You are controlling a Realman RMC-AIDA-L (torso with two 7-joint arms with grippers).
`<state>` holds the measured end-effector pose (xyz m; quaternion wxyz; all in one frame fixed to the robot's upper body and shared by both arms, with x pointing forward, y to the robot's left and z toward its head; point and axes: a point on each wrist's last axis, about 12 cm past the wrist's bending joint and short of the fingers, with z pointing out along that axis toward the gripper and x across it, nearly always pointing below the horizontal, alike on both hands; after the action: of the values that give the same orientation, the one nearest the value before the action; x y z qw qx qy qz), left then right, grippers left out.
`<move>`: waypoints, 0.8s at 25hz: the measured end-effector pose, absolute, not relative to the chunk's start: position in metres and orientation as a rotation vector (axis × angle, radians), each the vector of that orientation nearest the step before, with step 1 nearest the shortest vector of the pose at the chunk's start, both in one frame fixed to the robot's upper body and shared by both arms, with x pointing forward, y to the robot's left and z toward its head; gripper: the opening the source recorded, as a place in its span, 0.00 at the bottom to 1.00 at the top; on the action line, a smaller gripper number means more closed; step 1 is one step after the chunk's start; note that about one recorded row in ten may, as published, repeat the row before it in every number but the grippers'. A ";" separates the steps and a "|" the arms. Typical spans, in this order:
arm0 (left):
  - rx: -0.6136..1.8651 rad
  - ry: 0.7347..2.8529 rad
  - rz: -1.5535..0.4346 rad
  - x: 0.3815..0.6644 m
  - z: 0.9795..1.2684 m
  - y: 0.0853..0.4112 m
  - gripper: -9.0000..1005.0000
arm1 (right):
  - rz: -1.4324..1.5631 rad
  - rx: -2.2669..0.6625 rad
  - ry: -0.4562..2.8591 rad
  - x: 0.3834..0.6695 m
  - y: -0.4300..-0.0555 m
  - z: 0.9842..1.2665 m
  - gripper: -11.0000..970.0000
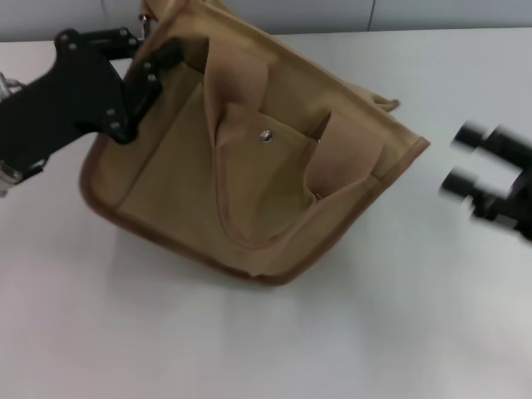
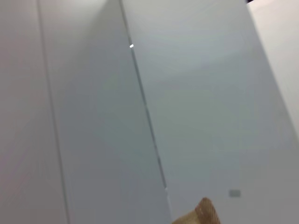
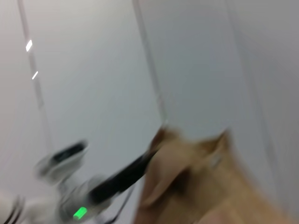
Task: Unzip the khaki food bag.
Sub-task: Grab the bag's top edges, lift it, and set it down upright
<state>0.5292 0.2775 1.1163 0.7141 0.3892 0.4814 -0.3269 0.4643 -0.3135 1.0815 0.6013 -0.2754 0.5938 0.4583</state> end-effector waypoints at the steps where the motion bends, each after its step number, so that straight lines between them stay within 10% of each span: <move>1: 0.873 1.053 -0.727 0.529 1.120 0.279 0.10 | 1.045 -0.615 1.351 0.465 -0.316 1.084 0.81; 20: 1.110 0.893 -0.839 0.526 1.151 0.264 0.10 | 0.792 -1.027 1.212 0.535 -0.290 1.151 0.81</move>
<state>0.5263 0.2640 1.1509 0.6773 0.4938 0.3975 -0.3733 0.5348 -0.2900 1.1507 0.6314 -0.4488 0.5293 0.3460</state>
